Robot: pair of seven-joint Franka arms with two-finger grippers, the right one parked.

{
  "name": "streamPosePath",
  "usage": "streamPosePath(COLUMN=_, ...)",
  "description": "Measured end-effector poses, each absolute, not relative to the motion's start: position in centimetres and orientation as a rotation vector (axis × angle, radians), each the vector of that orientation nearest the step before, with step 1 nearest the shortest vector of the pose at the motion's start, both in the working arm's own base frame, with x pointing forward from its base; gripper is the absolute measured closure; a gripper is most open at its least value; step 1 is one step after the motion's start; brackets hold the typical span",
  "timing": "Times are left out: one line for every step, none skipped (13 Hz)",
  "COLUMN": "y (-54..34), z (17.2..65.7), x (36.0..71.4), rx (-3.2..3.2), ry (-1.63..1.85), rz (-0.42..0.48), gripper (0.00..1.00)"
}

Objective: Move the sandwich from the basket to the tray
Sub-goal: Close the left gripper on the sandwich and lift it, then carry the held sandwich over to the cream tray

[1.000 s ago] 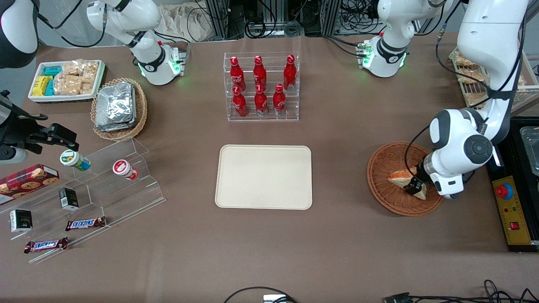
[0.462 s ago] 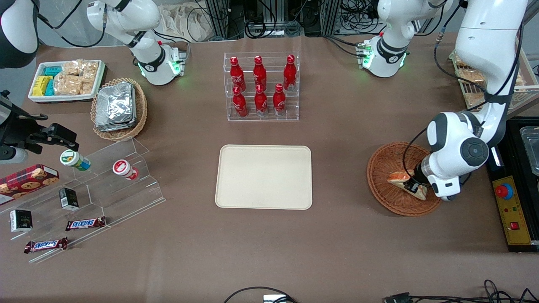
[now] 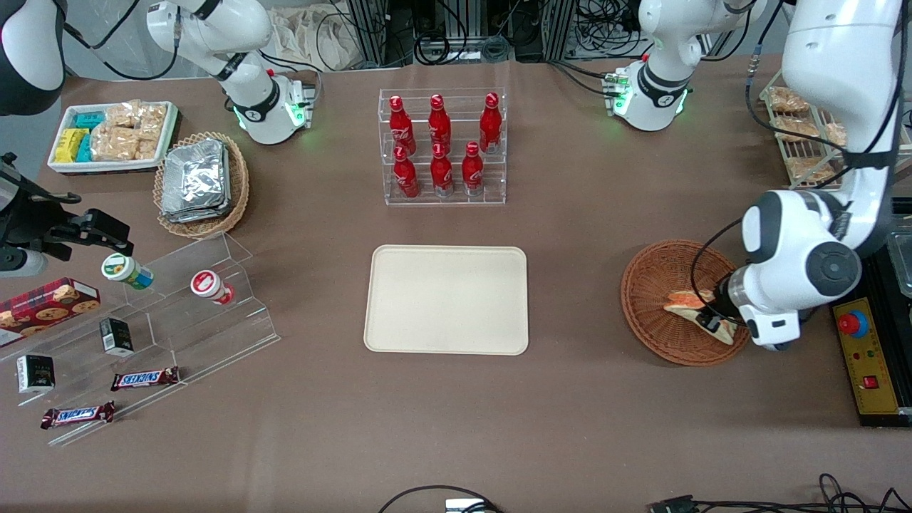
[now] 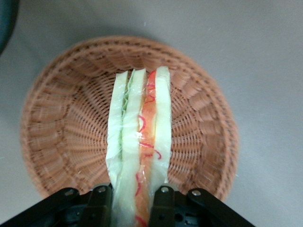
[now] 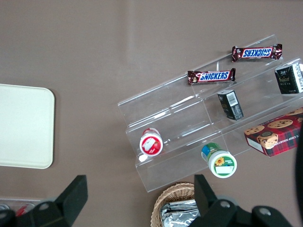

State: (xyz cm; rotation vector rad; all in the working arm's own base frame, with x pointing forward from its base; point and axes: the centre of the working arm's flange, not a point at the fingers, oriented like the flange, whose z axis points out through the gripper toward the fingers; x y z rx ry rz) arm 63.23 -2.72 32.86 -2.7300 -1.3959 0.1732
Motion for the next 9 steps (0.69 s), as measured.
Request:
streamPosePath(y=-2.7, z=35.2, x=63.9, rx=-2.729, ry=-1.376, rz=0.173, gripper=0.79)
streamPosePath(y=-2.8, z=37.4, x=64.4, rx=-2.748, ry=-1.326, rz=0.177, gripper=0.79)
streamPosePath(y=-3.0, z=39.6, x=64.7, rx=-2.786, ry=-1.237, rz=0.193, gripper=0.79)
streamPosePath(y=-3.4, z=41.9, x=64.8, rx=-2.835, ry=-1.110, rz=0.219, gripper=0.79)
streamPosePath(y=-4.2, z=44.2, x=64.9, rx=-2.887, ry=-0.982, rz=0.234, gripper=0.79)
streamPosePath(y=-5.4, z=46.6, x=65.0, rx=-2.943, ry=-0.855, rz=0.226, gripper=0.79)
streamPosePath(y=-7.2, z=48.8, x=65.0, rx=-3.003, ry=-0.724, rz=0.200, gripper=0.79)
streamPosePath(y=-9.4, z=50.3, x=64.9, rx=-3.054, ry=-0.599, rz=0.178, gripper=0.79)
streamPosePath(y=-12.0, z=51.1, x=64.5, rx=-3.093, ry=-0.491, rz=0.168, gripper=0.79)
